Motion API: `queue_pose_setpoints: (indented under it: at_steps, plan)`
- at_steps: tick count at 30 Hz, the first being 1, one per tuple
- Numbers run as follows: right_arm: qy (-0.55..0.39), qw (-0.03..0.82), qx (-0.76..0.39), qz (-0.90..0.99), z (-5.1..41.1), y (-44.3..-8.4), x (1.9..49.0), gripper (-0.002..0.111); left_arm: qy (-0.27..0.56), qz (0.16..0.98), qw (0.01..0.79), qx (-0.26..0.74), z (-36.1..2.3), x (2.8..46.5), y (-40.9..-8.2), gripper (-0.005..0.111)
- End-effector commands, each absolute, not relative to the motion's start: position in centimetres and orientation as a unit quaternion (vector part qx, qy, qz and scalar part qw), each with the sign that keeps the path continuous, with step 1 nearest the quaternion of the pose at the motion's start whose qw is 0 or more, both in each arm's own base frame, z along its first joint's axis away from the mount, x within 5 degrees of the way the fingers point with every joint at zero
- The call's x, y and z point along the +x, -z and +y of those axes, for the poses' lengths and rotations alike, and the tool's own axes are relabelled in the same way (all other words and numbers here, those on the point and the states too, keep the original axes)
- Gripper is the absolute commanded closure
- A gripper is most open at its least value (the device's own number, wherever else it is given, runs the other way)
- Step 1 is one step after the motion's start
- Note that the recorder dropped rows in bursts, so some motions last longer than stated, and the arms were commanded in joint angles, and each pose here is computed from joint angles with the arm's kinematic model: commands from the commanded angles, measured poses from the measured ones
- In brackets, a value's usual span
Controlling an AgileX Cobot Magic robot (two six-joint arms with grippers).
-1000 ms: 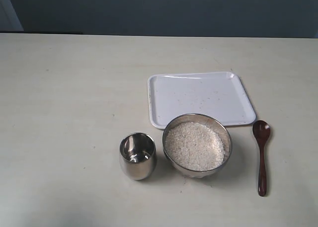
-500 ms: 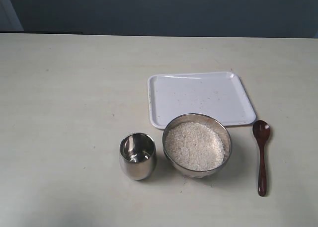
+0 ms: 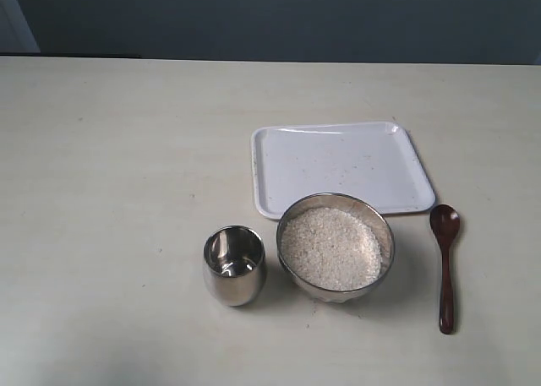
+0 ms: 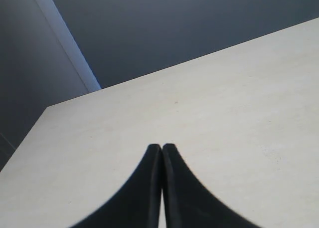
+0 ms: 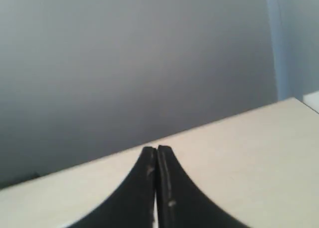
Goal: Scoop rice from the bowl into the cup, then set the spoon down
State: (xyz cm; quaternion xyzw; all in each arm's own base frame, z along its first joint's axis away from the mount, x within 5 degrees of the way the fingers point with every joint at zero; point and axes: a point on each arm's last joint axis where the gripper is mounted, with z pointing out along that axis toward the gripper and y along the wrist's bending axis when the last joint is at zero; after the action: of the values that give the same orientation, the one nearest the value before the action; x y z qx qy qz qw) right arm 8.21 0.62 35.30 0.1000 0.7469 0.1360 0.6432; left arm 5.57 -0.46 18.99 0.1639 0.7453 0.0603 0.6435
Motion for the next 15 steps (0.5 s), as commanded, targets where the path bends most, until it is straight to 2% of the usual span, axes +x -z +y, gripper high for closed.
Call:
queue_pose_setpoints:
  at_steps: [1,3,6,8,12,13,15]
  plan:
    - [-0.048,0.495,0.013,0.867,1.2,-38.7,15.2,0.109,-0.054,0.739,0.651,0.163,-0.5,5.5,-19.2,0.106]
    - [-0.028,0.416,-0.004,0.909,1.4,-38.2,19.7,0.109,-0.054,0.739,0.651,0.163,-0.5,5.5,-19.2,0.106]
    - [-0.024,0.29,-0.007,0.957,1.9,-34.6,25.0,0.109,-0.054,0.739,0.651,0.163,-0.5,5.5,-19.2,0.106]
    - [-0.017,0.199,-0.008,0.98,2.1,-30.8,27.5,0.109,-0.054,0.739,0.651,0.163,-0.5,5.5,-19.2,0.106]
    - [-0.025,0.111,-0.065,0.991,4.4,-26.3,29.6,0.108,-0.054,0.739,0.651,0.163,-0.5,5.5,-19.2,0.106]
    - [-0.036,0.099,-0.088,0.991,5.2,-25.7,29.7,0.106,-0.054,0.739,0.651,0.163,-0.5,5.5,-19.2,0.106]
    - [-0.068,0.077,-0.149,0.983,7.4,-24.3,29.9,0.087,-0.054,0.739,0.651,0.163,-0.5,5.5,-19.2,0.106]
